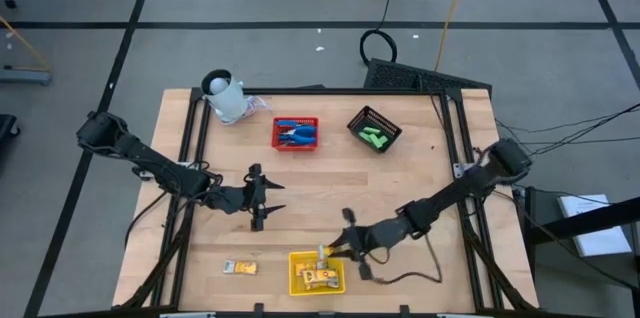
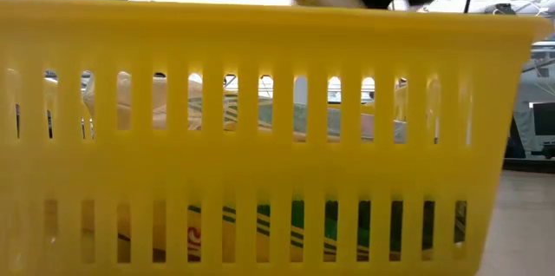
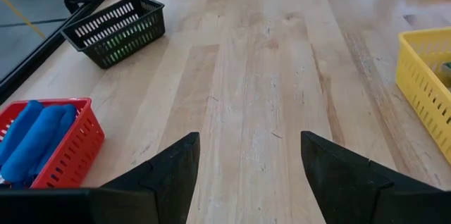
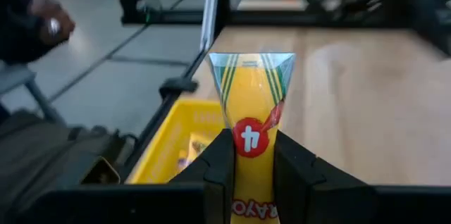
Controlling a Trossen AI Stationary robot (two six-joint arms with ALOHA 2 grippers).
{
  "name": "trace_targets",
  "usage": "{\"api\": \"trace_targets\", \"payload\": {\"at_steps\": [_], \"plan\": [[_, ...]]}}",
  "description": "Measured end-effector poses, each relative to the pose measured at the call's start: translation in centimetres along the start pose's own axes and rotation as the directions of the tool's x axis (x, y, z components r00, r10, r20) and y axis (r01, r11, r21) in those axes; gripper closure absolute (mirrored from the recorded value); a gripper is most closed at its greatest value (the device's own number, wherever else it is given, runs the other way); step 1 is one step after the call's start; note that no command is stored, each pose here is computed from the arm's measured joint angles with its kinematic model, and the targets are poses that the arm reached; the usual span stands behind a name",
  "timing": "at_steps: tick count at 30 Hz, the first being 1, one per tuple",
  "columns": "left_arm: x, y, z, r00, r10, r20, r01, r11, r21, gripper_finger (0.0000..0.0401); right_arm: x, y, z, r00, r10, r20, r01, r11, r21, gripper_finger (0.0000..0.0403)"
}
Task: Pick & Place School Supplies
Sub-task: Put the yellow crayon box into the yellow bin
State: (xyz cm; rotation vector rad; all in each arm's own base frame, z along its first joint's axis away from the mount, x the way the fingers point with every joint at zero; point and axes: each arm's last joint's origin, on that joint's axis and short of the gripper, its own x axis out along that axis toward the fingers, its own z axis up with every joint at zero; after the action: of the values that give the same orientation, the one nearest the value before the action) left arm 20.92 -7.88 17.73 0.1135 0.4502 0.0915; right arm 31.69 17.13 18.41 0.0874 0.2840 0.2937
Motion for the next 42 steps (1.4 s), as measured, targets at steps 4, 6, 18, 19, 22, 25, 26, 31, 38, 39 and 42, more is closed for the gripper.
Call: {"api": "trace_targets", "payload": {"at_steps": [4, 6, 18, 19, 22, 25, 26, 31, 38, 39, 42], "plan": [[0.0, 0.0, 0.0, 1.0, 0.0, 0.0, 0.0, 1.0, 0.001, 0.0151, 2.7, 0.5, -0.8, 0.997, 0.057, -0.046, -0.057, 0.998, -0.015, 0.0351], [0.0, 0.0, 0.0, 1.0, 0.001, 0.0, -0.001, 1.0, 0.001, 0.0151, 3.6, 0.7, -0.7, 0.997, 0.055, -0.056, -0.057, 0.998, -0.03, 0.0351], [0.0, 0.0, 0.0, 1.0, 0.004, 0.0, -0.004, 1.0, 0.004, 0.0151, 4.8, 0.7, -1.2, 0.985, 0.081, -0.151, -0.085, 0.996, -0.018, 0.0302], [0.0, 0.0, 0.0, 1.0, 0.005, 0.0, -0.005, 1.0, 0.004, 0.0151, 4.8, 0.7, -1.3, 0.985, 0.08, -0.155, -0.085, 0.996, -0.025, 0.029], [0.0, 0.0, 0.0, 1.0, 0.005, 0.0, -0.005, 1.0, 0.004, 0.0151, 4.8, 0.8, -1.3, 0.984, 0.083, -0.155, -0.091, 0.995, -0.048, 0.0261], [0.0, 0.0, 0.0, 1.0, 0.005, 0.0, -0.005, 1.0, 0.004, 0.0151, 4.8, 0.8, -1.4, 0.982, 0.094, -0.165, -0.107, 0.992, -0.069, 0.0237], [0.0, 0.0, 0.0, 1.0, 0.005, 0.0, -0.005, 1.0, 0.004, 0.0151, 4.8, 0.8, -1.4, 0.981, 0.102, -0.166, -0.116, 0.99, -0.077, 0.023], [0.0, 0.0, 0.0, 1.0, 0.009, 0.001, -0.009, 1.0, 0.023, 0.0151, 4.4, 1.0, 0.0, 0.995, 0.074, -0.069, -0.086, 0.979, -0.187, 0.0208], [-1.0, 0.0, 0.7, 0.999, -0.012, 0.047, 0.01, 0.999, 0.042, 0.0151, -0.9, 1.0, 5.6, 0.988, 0.107, 0.112, -0.052, 0.909, -0.413, 0.0205], [-1.3, 0.0, 0.8, 0.999, -0.009, 0.052, 0.007, 0.999, 0.042, 0.0151, -2.3, 0.7, 6.1, 0.985, 0.107, 0.132, -0.041, 0.904, -0.426, 0.0205], [-2.4, 0.3, 1.3, 0.997, 0.008, 0.078, -0.011, 0.999, 0.033, 0.0151, -6.9, -0.3, 6.5, 0.977, 0.101, 0.188, -0.009, 0.9, -0.437, 0.0208]]}}
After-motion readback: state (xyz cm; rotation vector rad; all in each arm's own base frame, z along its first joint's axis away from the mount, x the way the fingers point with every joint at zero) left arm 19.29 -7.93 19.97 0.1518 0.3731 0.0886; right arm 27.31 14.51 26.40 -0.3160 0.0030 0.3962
